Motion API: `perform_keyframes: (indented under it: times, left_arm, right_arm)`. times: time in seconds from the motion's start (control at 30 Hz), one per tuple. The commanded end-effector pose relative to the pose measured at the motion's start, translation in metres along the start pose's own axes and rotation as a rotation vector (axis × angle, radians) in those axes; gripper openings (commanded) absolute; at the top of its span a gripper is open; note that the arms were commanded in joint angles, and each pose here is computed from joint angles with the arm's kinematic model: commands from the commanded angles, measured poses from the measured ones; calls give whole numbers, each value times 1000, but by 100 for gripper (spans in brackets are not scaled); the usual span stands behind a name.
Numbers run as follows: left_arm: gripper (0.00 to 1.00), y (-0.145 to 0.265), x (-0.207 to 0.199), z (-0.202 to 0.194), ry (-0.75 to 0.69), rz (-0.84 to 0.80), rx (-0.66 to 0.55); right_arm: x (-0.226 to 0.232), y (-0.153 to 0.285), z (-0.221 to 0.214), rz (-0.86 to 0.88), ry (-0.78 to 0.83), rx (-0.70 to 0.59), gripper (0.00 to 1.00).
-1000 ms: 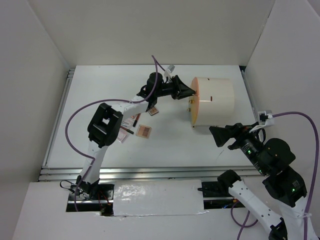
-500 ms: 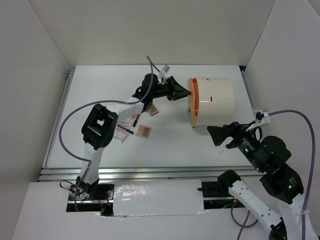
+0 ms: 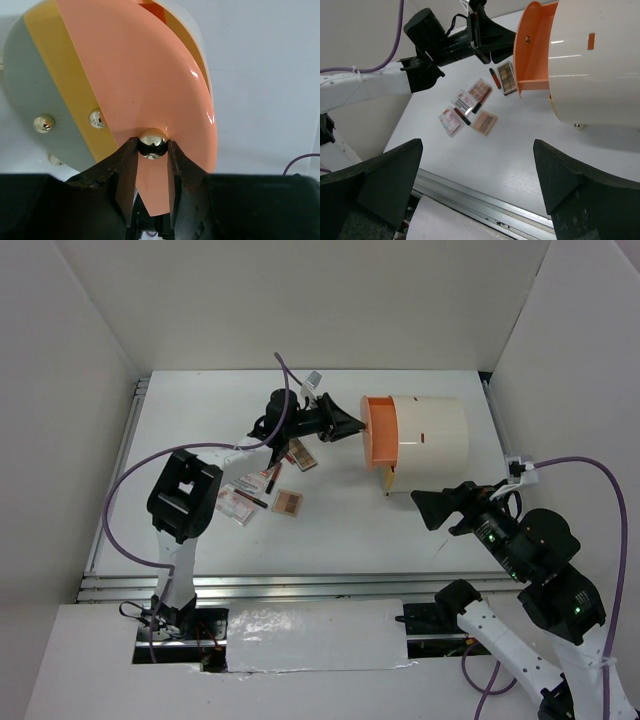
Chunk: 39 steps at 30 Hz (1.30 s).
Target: Organize the makeup
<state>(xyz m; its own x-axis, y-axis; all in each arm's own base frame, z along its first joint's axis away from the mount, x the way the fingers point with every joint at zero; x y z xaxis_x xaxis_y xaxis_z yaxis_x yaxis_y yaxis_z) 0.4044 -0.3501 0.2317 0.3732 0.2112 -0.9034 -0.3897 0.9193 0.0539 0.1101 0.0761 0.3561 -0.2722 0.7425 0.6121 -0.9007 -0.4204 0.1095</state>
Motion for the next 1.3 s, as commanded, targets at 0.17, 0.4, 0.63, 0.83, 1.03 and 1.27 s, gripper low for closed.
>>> perform_keyframes:
  times: [0.17, 0.4, 0.63, 0.83, 1.03, 1.27]
  left_arm:
    - [44, 18, -21, 15, -93, -24, -49]
    - [99, 29, -17, 13, -103, 33, -66]
    - [99, 89, 22, 28, -119, 379, -137]
    - [99, 157, 82, 68, -128, 1262, -327]
    - [97, 157, 125, 72, -91, 1501, -264]
    - [84, 159, 161, 75, -49, 1600, -273]
  right_arm:
    - [10, -11, 2, 51, -18, -2, 100]
    - [12, -11, 2, 60, -15, 1, 100]
    - [11, -10, 2, 57, -11, 0, 100]
    - [8, -11, 2, 46, -13, -11, 100]
    - [12, -17, 1, 64, -17, 3, 100]
    - [9, -12, 2, 45, -8, -5, 100]
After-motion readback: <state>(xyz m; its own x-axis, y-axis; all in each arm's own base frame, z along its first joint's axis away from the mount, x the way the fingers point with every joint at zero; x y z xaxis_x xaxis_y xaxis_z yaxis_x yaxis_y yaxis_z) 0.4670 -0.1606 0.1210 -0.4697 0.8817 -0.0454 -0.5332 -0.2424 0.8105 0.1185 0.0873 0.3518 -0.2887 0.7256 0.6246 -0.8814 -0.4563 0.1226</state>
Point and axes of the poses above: each gripper's point midway between its finger pads, its own y axis back along the fingers, its own x axis along the line the jaws close on, z = x × y, the point moved 5 cm from there along y, back along the fingers, and after that the axes turned 7 degrees about -y, right-handed, at the moved point
